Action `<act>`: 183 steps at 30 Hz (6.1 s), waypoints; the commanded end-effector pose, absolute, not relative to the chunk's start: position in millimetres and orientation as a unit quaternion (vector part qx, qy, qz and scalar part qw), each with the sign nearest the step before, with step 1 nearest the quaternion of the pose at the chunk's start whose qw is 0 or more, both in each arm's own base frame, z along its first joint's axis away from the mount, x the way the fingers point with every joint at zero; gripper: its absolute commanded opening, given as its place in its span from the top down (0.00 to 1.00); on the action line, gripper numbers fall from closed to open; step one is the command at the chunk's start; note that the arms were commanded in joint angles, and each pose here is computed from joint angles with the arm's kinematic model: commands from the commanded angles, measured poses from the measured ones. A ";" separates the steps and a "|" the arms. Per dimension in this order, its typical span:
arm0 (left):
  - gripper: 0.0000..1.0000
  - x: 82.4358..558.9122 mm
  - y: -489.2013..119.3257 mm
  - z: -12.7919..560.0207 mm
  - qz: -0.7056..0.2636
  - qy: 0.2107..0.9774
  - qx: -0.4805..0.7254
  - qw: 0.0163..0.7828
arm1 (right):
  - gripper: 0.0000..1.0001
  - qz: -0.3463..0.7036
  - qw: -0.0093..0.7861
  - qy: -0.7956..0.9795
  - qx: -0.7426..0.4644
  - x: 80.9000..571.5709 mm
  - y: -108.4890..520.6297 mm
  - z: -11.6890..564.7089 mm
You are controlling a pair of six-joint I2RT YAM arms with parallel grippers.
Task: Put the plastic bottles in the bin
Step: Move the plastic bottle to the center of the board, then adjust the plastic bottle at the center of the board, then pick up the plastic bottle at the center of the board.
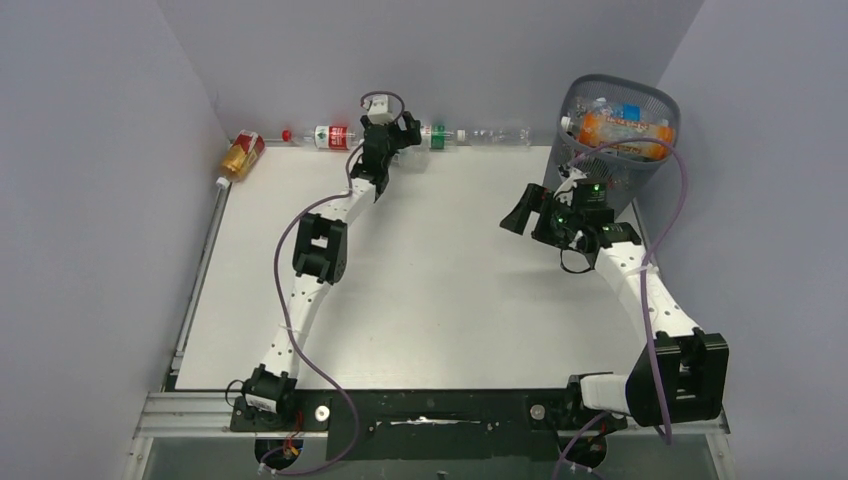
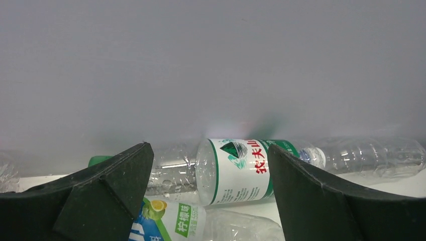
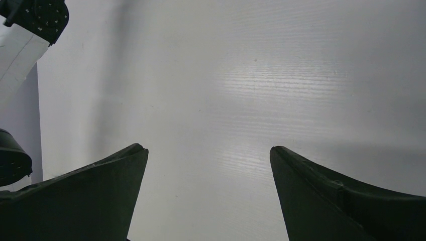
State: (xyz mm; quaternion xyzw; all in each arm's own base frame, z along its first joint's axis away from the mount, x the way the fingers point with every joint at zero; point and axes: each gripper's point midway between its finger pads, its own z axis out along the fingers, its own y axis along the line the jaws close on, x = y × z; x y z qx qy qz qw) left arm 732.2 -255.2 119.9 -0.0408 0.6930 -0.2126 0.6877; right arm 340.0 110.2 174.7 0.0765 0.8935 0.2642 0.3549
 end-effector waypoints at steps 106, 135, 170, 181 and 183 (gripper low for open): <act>0.30 305.8 -226.7 101.1 -0.305 0.872 -0.034 0.382 | 0.02 0.401 0.362 0.831 -0.133 432.5 272.7 128.2; 0.34 434.8 -225.4 78.9 -0.263 0.871 -0.062 0.410 | 0.02 0.313 0.358 0.856 -0.204 329.2 279.0 95.4; 0.26 415.1 -173.6 134.1 -0.268 0.850 -0.084 0.446 | 0.02 0.137 0.328 0.922 -0.152 402.4 311.4 80.4; 0.26 411.6 -174.8 131.5 -0.279 0.848 -0.087 0.443 | 0.16 0.070 0.294 0.935 -0.187 417.0 304.3 58.4; 0.26 412.8 -176.1 133.2 -0.282 0.847 -0.085 0.443 | 0.31 0.069 0.291 0.934 -0.195 418.2 304.3 59.9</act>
